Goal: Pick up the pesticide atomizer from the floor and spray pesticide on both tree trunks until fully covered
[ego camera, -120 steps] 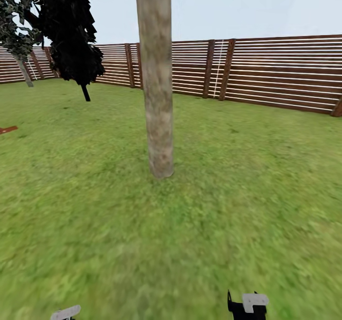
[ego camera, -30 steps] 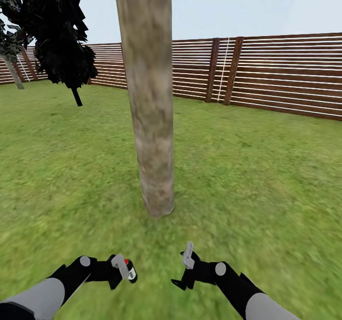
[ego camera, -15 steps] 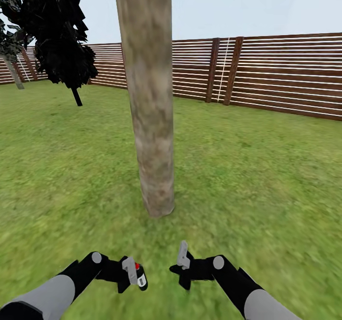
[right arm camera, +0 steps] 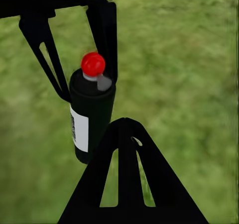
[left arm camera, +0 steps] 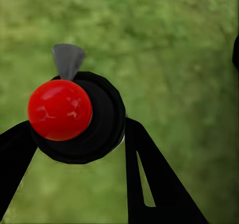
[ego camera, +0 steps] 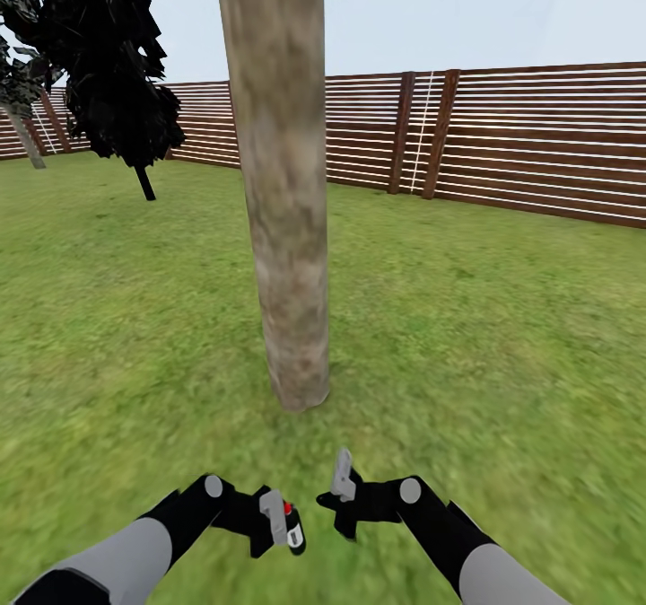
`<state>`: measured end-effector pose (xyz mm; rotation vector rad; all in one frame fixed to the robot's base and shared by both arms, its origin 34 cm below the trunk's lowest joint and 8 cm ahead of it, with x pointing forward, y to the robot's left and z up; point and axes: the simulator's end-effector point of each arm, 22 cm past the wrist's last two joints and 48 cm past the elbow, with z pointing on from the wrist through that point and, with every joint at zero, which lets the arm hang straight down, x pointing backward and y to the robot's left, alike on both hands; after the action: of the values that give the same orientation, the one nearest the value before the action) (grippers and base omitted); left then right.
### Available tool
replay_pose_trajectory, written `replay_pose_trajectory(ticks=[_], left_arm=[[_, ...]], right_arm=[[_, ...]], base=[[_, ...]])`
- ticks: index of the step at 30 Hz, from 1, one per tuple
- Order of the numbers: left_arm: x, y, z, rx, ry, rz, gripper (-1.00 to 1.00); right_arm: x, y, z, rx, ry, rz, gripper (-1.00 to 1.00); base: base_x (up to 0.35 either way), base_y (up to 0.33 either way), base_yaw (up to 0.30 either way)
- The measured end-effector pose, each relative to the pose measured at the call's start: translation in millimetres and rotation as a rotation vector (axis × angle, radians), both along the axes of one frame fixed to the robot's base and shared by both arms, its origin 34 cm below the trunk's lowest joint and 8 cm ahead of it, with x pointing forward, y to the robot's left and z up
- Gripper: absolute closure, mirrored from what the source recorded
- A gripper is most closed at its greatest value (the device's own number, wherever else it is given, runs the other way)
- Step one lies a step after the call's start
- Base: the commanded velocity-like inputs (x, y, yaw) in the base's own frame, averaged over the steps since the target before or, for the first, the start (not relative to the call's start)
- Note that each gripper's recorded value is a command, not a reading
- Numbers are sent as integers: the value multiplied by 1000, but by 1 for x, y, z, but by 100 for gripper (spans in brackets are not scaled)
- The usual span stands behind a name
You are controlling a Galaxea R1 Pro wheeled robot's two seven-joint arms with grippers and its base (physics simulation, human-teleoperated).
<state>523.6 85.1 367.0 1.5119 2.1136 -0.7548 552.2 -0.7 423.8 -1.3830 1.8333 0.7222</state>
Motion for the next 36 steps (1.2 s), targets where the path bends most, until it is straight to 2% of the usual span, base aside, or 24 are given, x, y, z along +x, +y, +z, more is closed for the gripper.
replay_pose_trajectory(ticks=[9,14,22,36], left_arm=[[2,-5,3,-6,-10,-8,100],[7,-19,10,-23,-29,-19,100],[8,-28,13,-35,-37,-27,100],[3,-29,10,-37,-30,-21,100]], right_arm=[[2,4,4,8,-9,4,100],[1,6,5,11,-9,6,100],[1,7,5,11,-8,7,100],[0,12,7,18,-8,11,100]], base=[[0,0,0],[0,0,0],[0,0,0],[0,0,0]])
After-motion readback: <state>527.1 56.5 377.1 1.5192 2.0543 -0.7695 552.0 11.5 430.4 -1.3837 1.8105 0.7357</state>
